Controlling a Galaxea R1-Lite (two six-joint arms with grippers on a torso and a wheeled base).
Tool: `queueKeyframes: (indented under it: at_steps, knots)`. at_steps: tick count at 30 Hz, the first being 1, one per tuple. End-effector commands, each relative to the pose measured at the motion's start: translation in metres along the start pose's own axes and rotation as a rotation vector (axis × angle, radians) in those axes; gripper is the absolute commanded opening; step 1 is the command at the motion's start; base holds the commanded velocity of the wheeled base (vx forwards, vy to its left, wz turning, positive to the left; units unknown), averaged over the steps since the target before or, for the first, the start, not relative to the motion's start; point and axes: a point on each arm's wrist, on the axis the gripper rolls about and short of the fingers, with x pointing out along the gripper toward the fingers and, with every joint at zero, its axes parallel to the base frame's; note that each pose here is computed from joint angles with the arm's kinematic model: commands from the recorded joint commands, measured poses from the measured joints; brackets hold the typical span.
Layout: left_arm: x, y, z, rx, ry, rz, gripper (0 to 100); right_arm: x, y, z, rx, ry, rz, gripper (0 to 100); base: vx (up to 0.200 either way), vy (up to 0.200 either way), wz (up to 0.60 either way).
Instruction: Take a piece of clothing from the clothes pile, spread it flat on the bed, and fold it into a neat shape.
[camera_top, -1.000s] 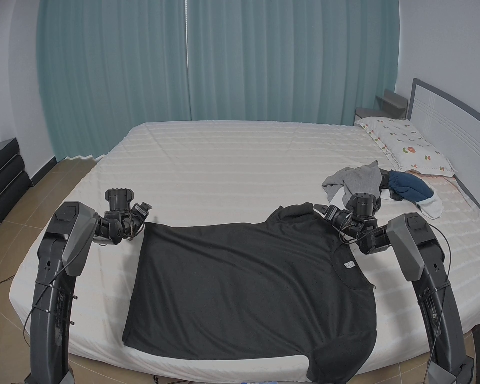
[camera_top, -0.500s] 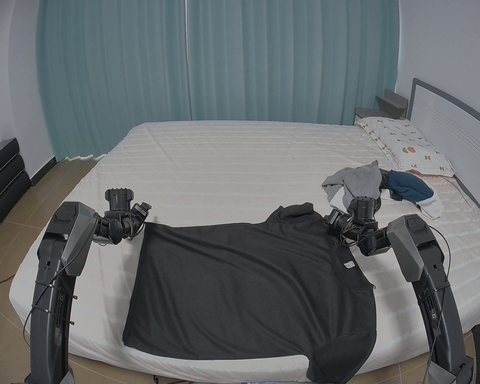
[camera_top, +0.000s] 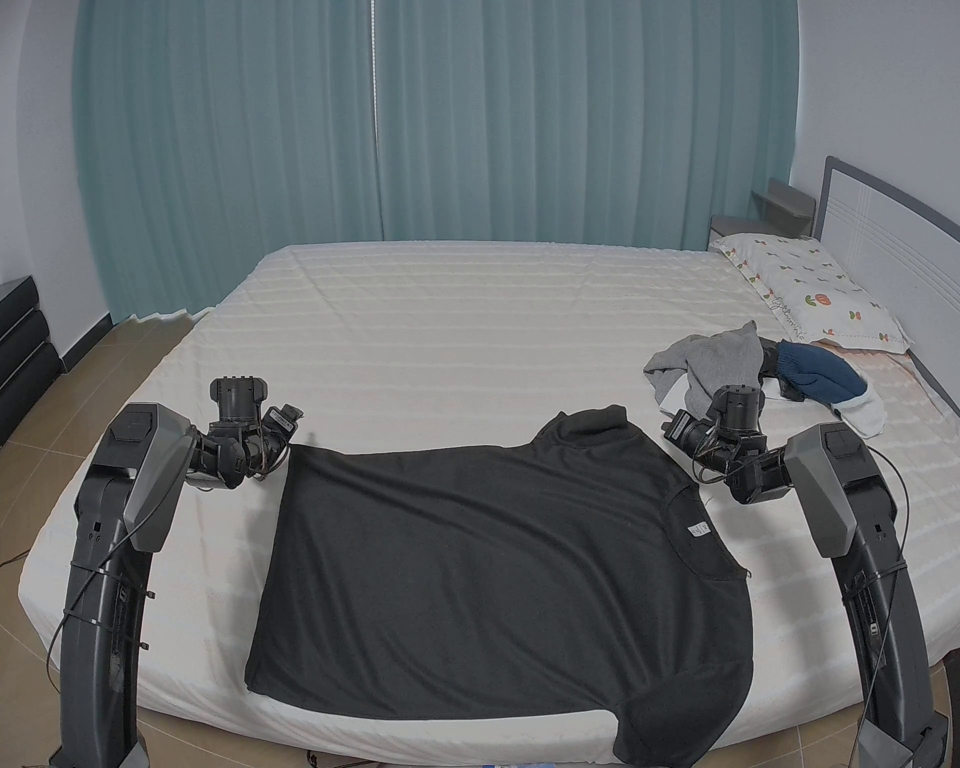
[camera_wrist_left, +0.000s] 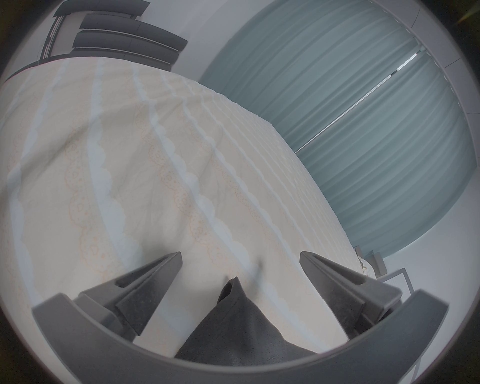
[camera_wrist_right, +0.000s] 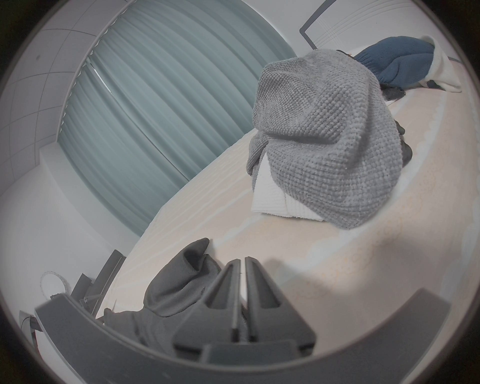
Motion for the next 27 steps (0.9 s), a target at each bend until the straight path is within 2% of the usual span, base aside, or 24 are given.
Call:
queueKeyframes:
  at_steps: [1,12,13,27]
  knots:
    - [0.000,0.001,0.000,-0.001,0.001,0.003,100,0.002,0.008,-0.007,-0.006,0.013,0.015,100,0.000,0.000,0.00]
    - [0.001,0.001,-0.002,0.000,0.003,0.003,100,0.006,0.005,-0.024,-0.014,0.058,-0.001,100,0.000,0.000,0.00]
    - [0.001,0.001,-0.002,0.000,0.003,0.003,100,0.006,0.004,-0.024,-0.013,0.060,-0.003,0,0.000,0.000,0.00]
    - [0.002,0.002,-0.002,0.002,0.004,0.004,100,0.003,0.003,-0.014,-0.005,0.059,-0.019,0,0.000,0.000,0.00]
